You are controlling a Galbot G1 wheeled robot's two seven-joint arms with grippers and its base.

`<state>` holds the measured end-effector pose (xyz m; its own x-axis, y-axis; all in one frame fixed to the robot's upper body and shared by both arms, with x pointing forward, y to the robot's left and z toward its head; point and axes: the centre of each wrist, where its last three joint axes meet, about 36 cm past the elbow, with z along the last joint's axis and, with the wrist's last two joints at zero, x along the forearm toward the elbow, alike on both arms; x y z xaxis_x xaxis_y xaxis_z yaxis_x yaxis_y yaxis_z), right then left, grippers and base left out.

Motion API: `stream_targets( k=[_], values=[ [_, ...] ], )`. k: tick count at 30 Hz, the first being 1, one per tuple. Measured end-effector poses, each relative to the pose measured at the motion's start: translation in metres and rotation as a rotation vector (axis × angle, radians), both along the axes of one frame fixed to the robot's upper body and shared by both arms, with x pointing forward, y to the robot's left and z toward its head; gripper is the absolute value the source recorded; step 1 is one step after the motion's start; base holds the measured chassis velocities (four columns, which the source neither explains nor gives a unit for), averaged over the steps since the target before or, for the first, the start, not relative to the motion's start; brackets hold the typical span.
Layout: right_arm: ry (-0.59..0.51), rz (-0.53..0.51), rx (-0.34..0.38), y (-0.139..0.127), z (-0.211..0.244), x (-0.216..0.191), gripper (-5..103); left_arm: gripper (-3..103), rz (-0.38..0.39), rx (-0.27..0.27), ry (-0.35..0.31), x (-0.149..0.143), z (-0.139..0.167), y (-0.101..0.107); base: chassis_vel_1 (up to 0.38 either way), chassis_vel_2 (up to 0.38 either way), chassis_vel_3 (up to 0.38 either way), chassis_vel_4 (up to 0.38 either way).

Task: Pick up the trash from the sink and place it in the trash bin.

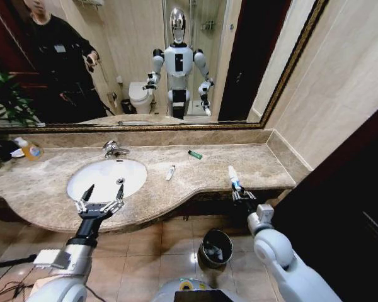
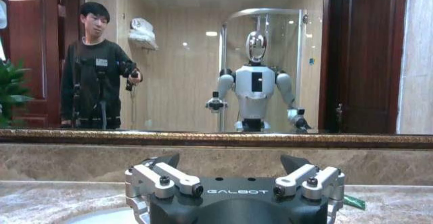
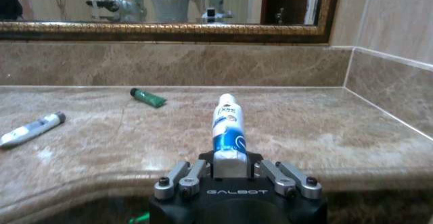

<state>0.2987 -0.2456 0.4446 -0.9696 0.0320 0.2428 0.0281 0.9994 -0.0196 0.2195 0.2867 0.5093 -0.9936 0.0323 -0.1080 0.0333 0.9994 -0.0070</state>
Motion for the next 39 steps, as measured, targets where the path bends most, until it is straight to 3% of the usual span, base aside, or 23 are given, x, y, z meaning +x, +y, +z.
stream_targets(
  k=[10, 14, 16, 20, 39],
  values=[
    [0.016, 0.001, -0.027, 0.018, -0.021, -0.039, 27, 100, 0.0, 0.0, 0.0, 0.0, 0.0, 0.0, 0.0, 0.0, 0.0, 0.0],
    [0.024, 0.065, -0.026, 0.014, -0.041, -0.053, 27, 100, 0.0, 0.0, 0.0, 0.0, 0.0, 0.0, 0.0, 0.0, 0.0, 0.0],
    [0.01, 0.155, -0.022, 0.0, -0.064, -0.06, 27, 100, 0.0, 0.0, 0.0, 0.0, 0.0, 0.0, 0.0, 0.0, 0.0, 0.0],
    [0.006, 0.242, -0.044, -0.017, -0.097, -0.068, 27, 100, 0.0, 0.0, 0.0, 0.0, 0.0, 0.0, 0.0, 0.0, 0.0, 0.0],
    [0.224, 0.092, -0.055, -0.009, -0.236, -0.103, 27, 100, 0.0, 0.0, 0.0, 0.0, 0.0, 0.0, 0.0, 0.0, 0.0, 0.0]
  ],
)
